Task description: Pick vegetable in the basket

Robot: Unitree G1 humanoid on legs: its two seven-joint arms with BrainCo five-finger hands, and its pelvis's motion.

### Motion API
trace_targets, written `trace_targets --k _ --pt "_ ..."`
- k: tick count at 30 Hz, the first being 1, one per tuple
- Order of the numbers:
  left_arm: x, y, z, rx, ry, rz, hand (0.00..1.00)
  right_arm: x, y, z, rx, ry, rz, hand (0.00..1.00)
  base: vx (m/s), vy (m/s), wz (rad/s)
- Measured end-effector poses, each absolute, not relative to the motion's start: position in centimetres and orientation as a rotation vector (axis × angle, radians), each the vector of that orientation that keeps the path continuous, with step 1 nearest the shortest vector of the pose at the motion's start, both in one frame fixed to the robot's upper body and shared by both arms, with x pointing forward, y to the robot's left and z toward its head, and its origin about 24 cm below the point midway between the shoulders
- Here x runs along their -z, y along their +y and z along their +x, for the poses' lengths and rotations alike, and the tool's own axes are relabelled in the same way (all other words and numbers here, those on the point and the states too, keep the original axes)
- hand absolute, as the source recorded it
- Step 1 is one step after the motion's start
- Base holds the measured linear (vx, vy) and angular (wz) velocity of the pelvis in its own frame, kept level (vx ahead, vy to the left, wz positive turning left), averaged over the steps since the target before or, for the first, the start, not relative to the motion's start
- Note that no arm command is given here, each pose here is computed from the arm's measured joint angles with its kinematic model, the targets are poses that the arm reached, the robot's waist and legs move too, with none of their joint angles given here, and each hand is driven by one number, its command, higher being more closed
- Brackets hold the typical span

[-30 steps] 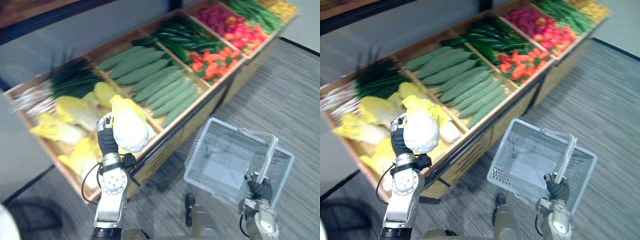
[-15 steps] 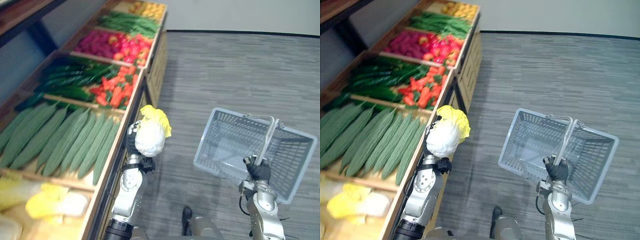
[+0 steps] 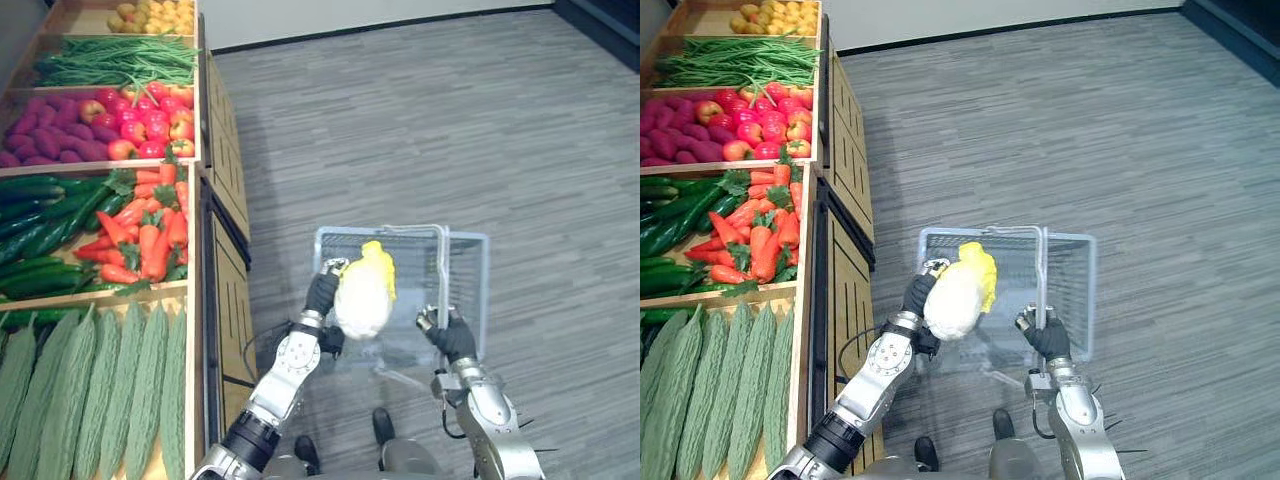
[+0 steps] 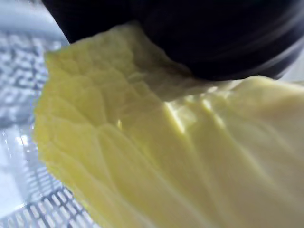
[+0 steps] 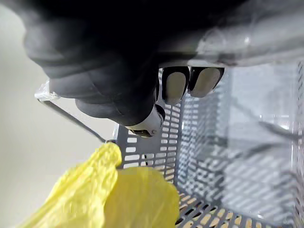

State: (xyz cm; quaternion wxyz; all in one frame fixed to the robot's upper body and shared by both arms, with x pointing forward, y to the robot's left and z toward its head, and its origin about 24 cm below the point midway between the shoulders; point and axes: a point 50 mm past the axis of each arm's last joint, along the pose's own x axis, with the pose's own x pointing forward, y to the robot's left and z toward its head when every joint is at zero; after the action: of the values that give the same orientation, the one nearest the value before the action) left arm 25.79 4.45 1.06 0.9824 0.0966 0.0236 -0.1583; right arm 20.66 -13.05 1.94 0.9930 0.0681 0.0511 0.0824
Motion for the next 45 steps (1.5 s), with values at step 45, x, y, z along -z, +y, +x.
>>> trace_targets --k 45 --pt "-1.7 11.2 22.1 0.086 0.025 0.19 0.0 1.7 -20.3 17.5 0.229 0.274 0.018 1.0 -0.03 -0.007 0.04"
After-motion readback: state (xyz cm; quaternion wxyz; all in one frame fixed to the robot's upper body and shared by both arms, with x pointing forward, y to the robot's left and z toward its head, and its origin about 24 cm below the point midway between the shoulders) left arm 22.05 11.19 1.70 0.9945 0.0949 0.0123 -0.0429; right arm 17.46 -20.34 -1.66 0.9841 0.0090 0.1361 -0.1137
